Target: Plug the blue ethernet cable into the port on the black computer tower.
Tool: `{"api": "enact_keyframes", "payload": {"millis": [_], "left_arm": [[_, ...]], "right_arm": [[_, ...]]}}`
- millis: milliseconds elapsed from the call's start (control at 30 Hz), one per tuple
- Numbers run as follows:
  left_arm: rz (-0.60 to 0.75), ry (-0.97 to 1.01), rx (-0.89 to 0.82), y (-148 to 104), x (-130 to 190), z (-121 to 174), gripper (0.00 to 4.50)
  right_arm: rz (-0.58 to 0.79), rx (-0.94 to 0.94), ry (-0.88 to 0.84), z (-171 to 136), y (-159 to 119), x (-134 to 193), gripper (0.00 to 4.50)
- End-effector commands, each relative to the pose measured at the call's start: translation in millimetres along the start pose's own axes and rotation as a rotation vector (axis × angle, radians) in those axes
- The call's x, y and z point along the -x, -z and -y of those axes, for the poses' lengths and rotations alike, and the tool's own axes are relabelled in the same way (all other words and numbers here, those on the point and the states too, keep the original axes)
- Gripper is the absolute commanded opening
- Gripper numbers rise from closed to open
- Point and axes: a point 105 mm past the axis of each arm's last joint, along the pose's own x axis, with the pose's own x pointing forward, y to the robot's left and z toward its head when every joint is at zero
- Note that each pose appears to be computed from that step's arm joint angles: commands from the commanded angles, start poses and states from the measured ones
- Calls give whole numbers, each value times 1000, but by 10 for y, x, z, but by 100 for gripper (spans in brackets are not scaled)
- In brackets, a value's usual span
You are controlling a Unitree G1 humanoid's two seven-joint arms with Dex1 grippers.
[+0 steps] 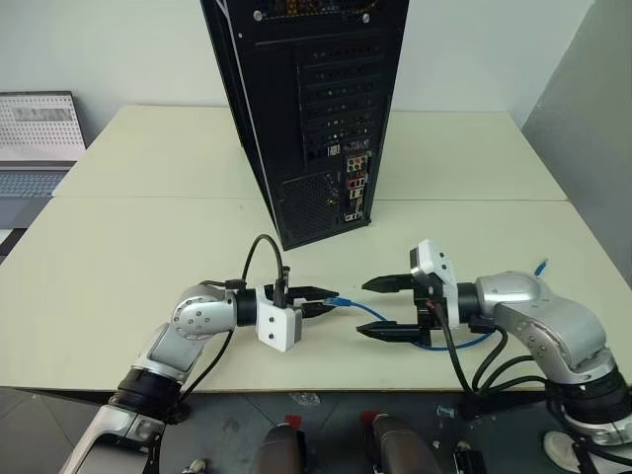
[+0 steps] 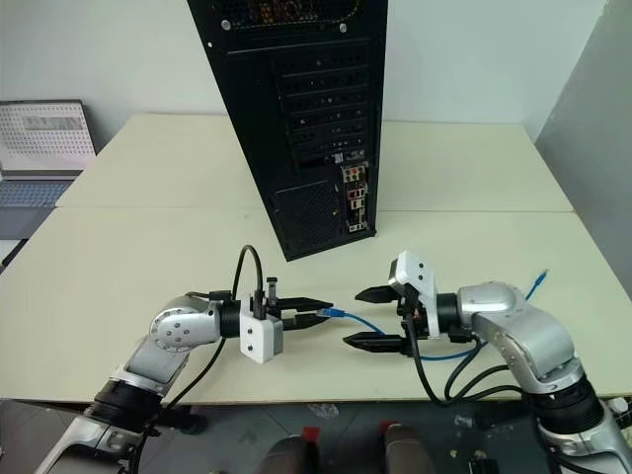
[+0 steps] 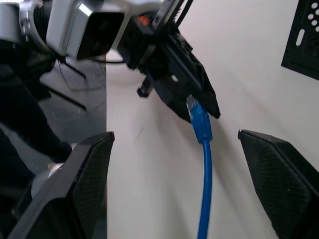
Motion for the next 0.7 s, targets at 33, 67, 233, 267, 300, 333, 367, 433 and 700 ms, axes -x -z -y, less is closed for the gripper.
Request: {"api": "enact_keyframes", "payload": {"millis": [33, 67, 233, 267, 300, 333, 367, 433, 700], "left_arm": [[41, -97, -123, -77, 34, -146, 30], [44, -102, -133, -80, 33, -146, 30], [50, -117, -156, -82, 37, -146, 30], [50, -116, -160, -81, 35, -143, 30], [49, -118, -165, -82, 34, -144, 30], [49, -120, -168, -83, 34, -145, 30], [47, -122, -170, -77, 34, -149, 30], [43, -128, -175, -67, 35, -159, 30], [44, -130, -189, -77, 29, -141, 30]], "right_arm": [[60, -49, 35, 19, -75, -36, 415], [70, -62, 40, 27, -80, -49, 415], [98, -97, 40, 37, -109, -80, 415], [105, -104, 39, 38, -119, -79, 415], [109, -110, 39, 40, -126, -77, 415], [112, -113, 38, 41, -130, -76, 415], [111, -114, 40, 45, -131, -74, 397], [112, -116, 42, 53, -135, -75, 366], [128, -142, 39, 62, -169, -69, 169]]}}
